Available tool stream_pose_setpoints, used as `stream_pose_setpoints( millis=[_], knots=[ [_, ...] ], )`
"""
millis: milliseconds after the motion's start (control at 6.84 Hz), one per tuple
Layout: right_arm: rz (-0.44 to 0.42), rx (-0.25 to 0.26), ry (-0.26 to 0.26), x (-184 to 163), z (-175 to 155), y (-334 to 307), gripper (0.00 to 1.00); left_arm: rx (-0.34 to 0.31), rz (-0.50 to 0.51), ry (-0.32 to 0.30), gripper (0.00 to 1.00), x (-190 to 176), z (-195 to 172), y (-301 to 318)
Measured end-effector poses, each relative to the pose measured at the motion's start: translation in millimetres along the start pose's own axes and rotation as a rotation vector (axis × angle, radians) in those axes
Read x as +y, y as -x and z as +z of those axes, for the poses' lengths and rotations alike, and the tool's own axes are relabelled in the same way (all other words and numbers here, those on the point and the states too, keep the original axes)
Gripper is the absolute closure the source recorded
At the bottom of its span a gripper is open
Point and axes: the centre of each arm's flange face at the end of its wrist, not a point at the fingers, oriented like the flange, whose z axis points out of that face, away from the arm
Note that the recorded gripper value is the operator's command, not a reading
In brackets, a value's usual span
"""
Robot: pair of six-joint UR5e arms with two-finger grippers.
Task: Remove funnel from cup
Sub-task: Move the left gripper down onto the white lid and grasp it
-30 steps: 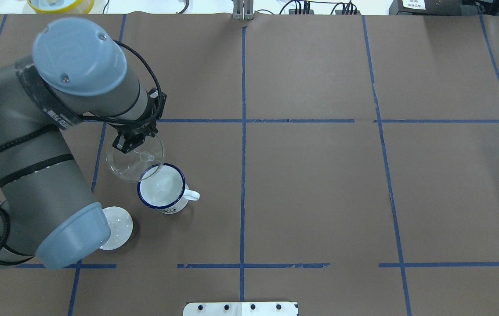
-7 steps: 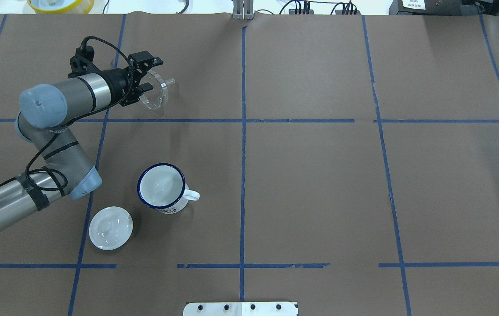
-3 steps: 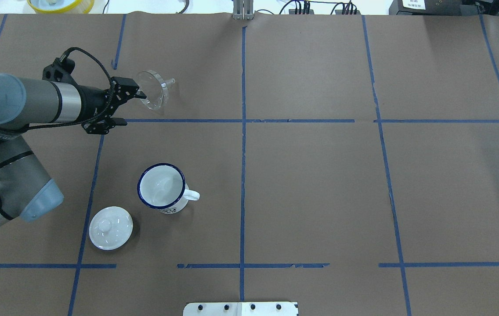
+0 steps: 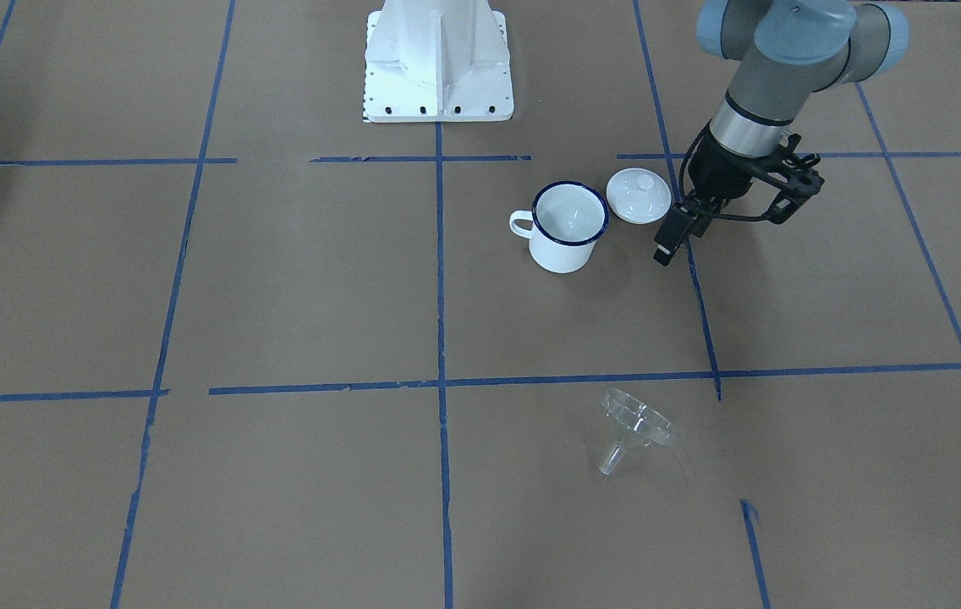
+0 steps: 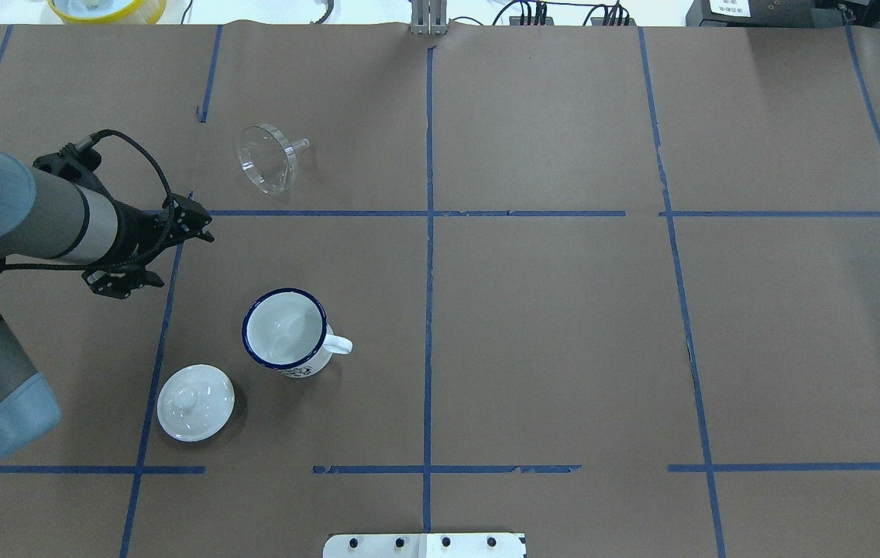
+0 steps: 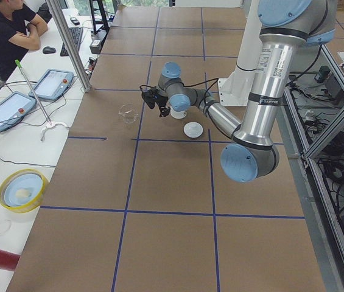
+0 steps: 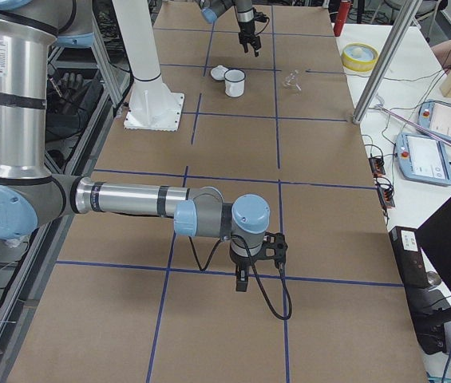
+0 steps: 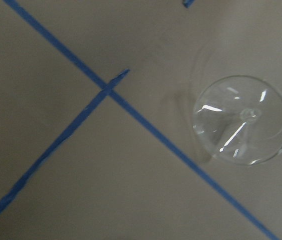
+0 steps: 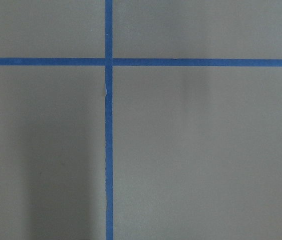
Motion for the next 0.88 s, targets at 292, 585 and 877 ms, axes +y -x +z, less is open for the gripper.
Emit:
stream_pose_setpoints(
  millis=[292, 585, 877],
  knots=[
    [0.0, 0.0, 0.0, 0, 0, 0, 0.0, -0.099, 0.066, 0.07, 0.06, 68, 17, 51],
    [0.0, 0.0, 0.0, 0, 0, 0, 0.0, -0.115, 0.09, 0.092, 0.06, 106, 26, 88],
    [0.0, 0.0, 0.0, 0, 0, 0, 0.0, -0.12, 0.09, 0.075, 0.07, 115, 35, 94]
  ],
)
